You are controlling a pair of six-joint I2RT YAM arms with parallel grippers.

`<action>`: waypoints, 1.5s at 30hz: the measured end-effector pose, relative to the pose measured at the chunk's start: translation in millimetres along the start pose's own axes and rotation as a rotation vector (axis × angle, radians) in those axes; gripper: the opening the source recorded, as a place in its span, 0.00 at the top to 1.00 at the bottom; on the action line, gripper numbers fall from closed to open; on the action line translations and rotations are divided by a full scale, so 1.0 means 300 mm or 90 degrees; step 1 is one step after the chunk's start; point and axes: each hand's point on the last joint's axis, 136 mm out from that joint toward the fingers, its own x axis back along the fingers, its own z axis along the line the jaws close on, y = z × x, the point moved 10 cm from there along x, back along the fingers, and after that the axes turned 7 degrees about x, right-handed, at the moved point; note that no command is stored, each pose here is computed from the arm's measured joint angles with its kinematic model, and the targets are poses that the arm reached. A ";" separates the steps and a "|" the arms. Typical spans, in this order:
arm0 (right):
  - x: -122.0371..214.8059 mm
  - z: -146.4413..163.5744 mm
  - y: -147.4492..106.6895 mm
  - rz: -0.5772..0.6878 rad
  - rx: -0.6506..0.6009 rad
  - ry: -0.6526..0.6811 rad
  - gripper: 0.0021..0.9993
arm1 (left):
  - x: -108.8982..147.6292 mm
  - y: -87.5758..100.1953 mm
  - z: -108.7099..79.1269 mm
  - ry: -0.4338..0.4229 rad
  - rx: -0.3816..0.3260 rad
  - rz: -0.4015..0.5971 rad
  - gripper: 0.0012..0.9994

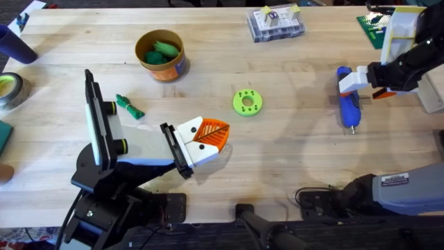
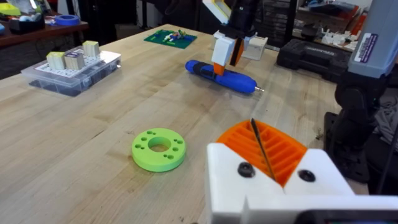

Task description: Pick up the gripper from the table and insert it into the empty holder that is missing its gripper. Then pick up a screw, insert it into the mounting hole, and use the screwdriver to tighten it. Finally, clean up the table by picking up the vegetable and placing it into the bucket.

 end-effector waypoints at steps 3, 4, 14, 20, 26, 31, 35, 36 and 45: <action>-0.007 -0.001 0.000 0.003 0.000 0.004 0.01 | 0.000 0.000 0.000 0.000 0.000 0.000 0.99; -0.008 0.000 0.002 0.000 0.000 0.008 0.01 | 0.000 0.000 0.000 0.000 0.000 0.000 0.99; -0.006 0.027 0.050 -0.084 0.002 0.092 0.01 | 0.000 0.000 0.000 0.000 0.001 0.000 0.99; -0.011 0.010 0.082 -0.120 -0.016 0.073 0.01 | 0.000 0.000 0.000 0.000 0.001 0.000 0.99; -0.054 -0.001 0.092 -0.101 -0.057 0.068 0.01 | 0.000 0.000 0.000 0.000 0.001 0.000 0.99; -0.085 0.030 0.094 -0.082 -0.059 0.078 0.01 | 0.000 0.000 0.000 0.000 0.000 0.000 0.99; -0.095 0.036 0.101 -0.081 -0.057 0.075 0.01 | 0.000 0.000 0.000 0.000 0.000 0.000 0.99; -0.095 0.036 0.100 -0.080 -0.057 0.075 0.01 | 0.000 0.000 0.000 0.000 0.000 0.000 0.99; -0.106 0.029 0.095 -0.061 -0.056 0.047 0.20 | 0.000 0.000 0.000 0.000 0.000 0.000 0.99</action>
